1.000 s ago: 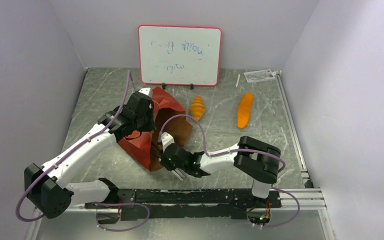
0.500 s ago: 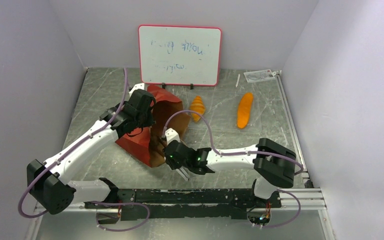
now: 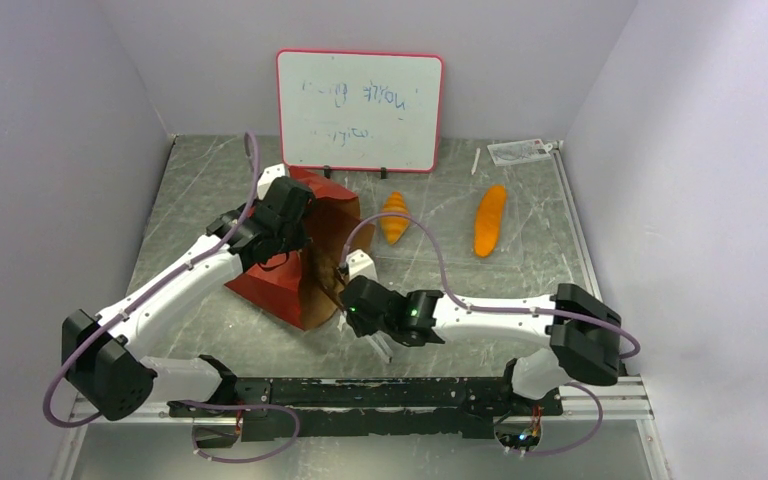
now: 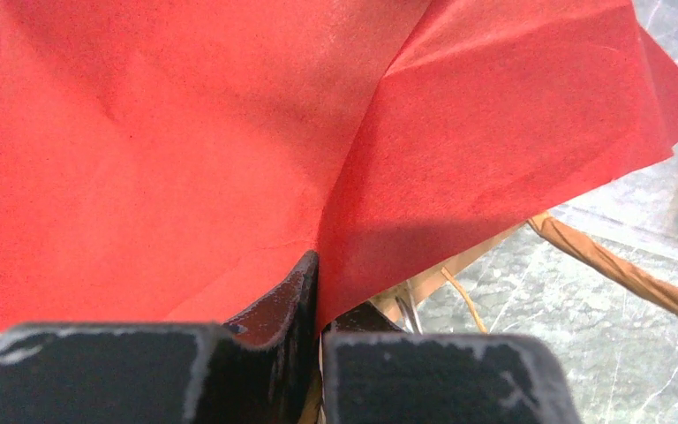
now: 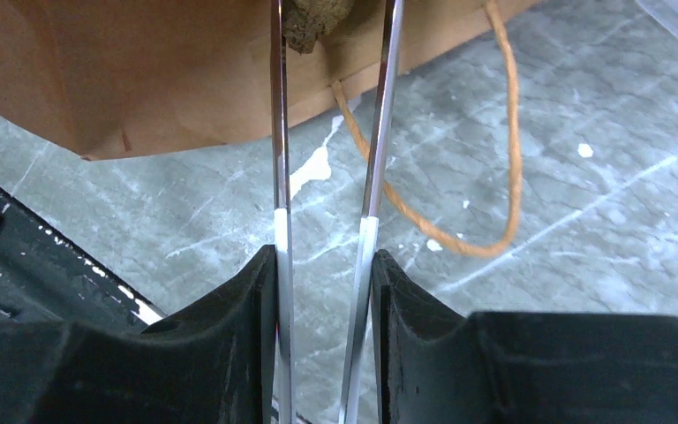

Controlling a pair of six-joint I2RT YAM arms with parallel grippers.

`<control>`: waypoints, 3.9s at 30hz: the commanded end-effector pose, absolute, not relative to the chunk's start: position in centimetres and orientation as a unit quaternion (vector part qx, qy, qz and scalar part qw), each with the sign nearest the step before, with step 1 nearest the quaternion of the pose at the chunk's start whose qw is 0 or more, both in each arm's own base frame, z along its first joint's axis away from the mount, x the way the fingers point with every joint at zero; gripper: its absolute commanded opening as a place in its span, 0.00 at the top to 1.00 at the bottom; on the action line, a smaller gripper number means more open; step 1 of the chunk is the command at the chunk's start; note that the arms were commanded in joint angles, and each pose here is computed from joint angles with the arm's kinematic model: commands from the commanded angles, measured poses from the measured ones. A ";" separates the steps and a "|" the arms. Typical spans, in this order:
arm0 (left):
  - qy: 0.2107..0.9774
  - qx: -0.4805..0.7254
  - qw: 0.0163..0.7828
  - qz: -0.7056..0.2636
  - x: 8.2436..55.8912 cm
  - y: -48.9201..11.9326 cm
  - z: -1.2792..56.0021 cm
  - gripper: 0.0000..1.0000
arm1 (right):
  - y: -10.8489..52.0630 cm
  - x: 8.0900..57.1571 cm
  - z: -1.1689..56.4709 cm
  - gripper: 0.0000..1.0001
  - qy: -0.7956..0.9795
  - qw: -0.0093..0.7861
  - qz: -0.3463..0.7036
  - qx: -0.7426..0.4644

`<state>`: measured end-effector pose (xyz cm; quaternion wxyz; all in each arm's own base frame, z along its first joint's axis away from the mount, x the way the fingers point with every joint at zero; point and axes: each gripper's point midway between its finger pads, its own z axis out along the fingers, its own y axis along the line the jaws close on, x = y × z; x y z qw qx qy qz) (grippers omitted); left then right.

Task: Take the fake bread out of the paper bag
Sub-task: Take out the fake bread from the paper bag, then place the fake bread in the container.

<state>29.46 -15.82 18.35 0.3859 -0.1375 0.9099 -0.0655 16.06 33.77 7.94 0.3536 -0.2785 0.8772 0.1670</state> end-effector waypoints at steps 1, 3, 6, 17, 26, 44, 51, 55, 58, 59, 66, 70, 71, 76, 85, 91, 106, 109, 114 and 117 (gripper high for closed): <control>0.899 -0.164 0.402 -0.053 30.5 -15.3 19.2 0.92 | 32.8 16.8 11.4 1.00 0.880 0.378 0.167 -0.235; 0.899 -0.168 0.402 -0.048 30.7 -15.2 19.0 0.92 | 32.0 16.8 12.3 1.00 0.882 0.382 0.164 -0.221; 0.900 -0.175 0.398 -0.042 31.1 -14.8 18.6 0.92 | 30.5 16.7 13.6 1.00 0.885 0.388 0.159 -0.202; 0.899 -0.193 0.391 -0.038 33.0 -13.6 18.1 0.92 | 25.4 17.7 17.4 1.00 0.890 0.429 0.116 -0.102; 0.898 -0.165 0.401 -0.070 33.1 -13.9 18.4 0.93 | 21.5 23.0 17.1 1.00 0.890 0.450 0.066 -0.033; 0.892 -0.086 0.416 -0.154 30.5 -15.6 19.3 0.93 | 17.8 34.8 9.9 1.00 0.911 0.410 0.028 0.030; 0.892 -0.088 0.415 -0.155 30.0 -15.4 19.1 0.93 | 17.9 35.7 7.9 0.90 0.922 0.386 0.035 0.023; 0.892 -0.090 0.414 -0.159 30.1 -15.6 19.0 0.93 | 17.6 35.9 6.8 0.75 0.928 0.370 0.035 0.027; 0.891 -0.091 0.414 -0.161 30.2 -15.7 19.1 0.93 | 17.2 35.9 6.3 0.64 0.932 0.361 0.030 0.028; 0.891 -0.092 0.414 -0.162 30.2 -15.7 19.1 0.93 | 17.2 35.9 6.3 0.61 0.932 0.361 0.030 0.029; 0.890 -0.097 0.413 -0.164 30.2 -15.7 19.0 0.93 | 16.7 35.7 6.2 0.53 0.933 0.358 0.029 0.034; 0.891 -0.099 0.413 -0.164 30.2 -15.7 18.9 0.93 | 16.6 35.2 5.6 0.50 0.935 0.351 0.033 0.034; 0.891 -0.100 0.412 -0.164 30.2 -15.8 18.9 0.93 | 16.6 35.0 5.5 0.50 0.936 0.349 0.033 0.034; 0.891 -0.101 0.411 -0.163 30.3 -15.8 18.9 0.93 | 16.5 34.6 5.4 0.49 0.937 0.346 0.035 0.035; 0.891 -0.101 0.412 -0.163 30.7 -16.0 19.1 0.93 | 16.0 33.4 5.9 0.48 0.936 0.347 0.040 0.040; 0.892 -0.102 0.409 -0.165 31.0 -16.3 18.9 0.93 | 15.7 32.4 5.6 0.46 0.938 0.341 0.043 0.037; 0.893 -0.101 0.405 -0.168 31.3 -16.7 18.6 0.93 | 15.4 32.3 4.2 0.41 0.943 0.329 0.030 0.034; 0.894 -0.101 0.403 -0.169 31.3 -16.7 18.3 0.93 | 15.4 32.0 4.0 0.42 0.944 0.327 0.032 0.035; 0.895 -0.100 0.401 -0.169 31.2 -16.7 18.1 0.93 | 15.4 31.6 3.4 0.42 0.946 0.321 0.033 0.033; 0.895 -0.099 0.401 -0.170 31.3 -16.8 18.1 0.93 | 15.5 31.4 3.3 0.43 0.946 0.321 0.032 0.033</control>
